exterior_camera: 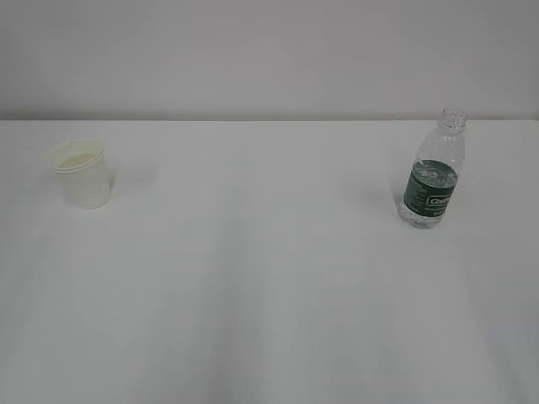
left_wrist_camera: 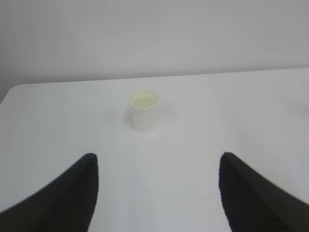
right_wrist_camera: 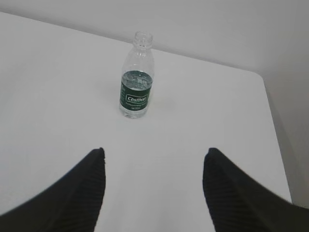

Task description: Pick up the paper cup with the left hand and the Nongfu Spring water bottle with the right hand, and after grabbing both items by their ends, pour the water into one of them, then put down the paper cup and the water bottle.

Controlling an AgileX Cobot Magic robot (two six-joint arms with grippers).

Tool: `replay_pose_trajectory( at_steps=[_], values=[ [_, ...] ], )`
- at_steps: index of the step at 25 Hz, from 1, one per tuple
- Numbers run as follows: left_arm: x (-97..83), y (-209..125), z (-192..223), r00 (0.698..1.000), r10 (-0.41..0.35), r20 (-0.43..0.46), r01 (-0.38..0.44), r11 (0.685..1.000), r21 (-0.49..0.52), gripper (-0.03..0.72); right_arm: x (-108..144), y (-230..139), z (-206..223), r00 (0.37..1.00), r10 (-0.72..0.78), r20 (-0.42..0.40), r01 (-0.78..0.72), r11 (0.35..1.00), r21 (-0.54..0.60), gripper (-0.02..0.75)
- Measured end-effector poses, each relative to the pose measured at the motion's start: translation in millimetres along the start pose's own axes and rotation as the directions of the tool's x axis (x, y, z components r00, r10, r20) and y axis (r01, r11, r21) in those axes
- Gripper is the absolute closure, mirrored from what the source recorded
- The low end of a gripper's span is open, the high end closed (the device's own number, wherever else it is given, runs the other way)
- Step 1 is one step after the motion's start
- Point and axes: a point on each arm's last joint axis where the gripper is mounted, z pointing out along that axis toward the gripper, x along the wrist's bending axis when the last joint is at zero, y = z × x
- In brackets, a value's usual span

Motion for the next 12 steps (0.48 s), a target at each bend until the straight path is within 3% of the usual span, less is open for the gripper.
replay_pose_trajectory(
  at_steps=[5, 12],
  values=[
    [-1.5, -7, -1, 1.0, -0.007, 0.015, 0.006, 0.997, 0.073, 0.132, 0, -9, -7, 1.0, 0.025, 0.001, -0.025, 0.999, 0.048, 0.251],
    [-3.3, -16, -12, 1.0, -0.001, 0.026, -0.001, 0.995, 0.098, 0.131, 1, -15, -18, 0.997, 0.07, -0.026, -0.068, 0.996, 0.058, 0.251]
  ],
)
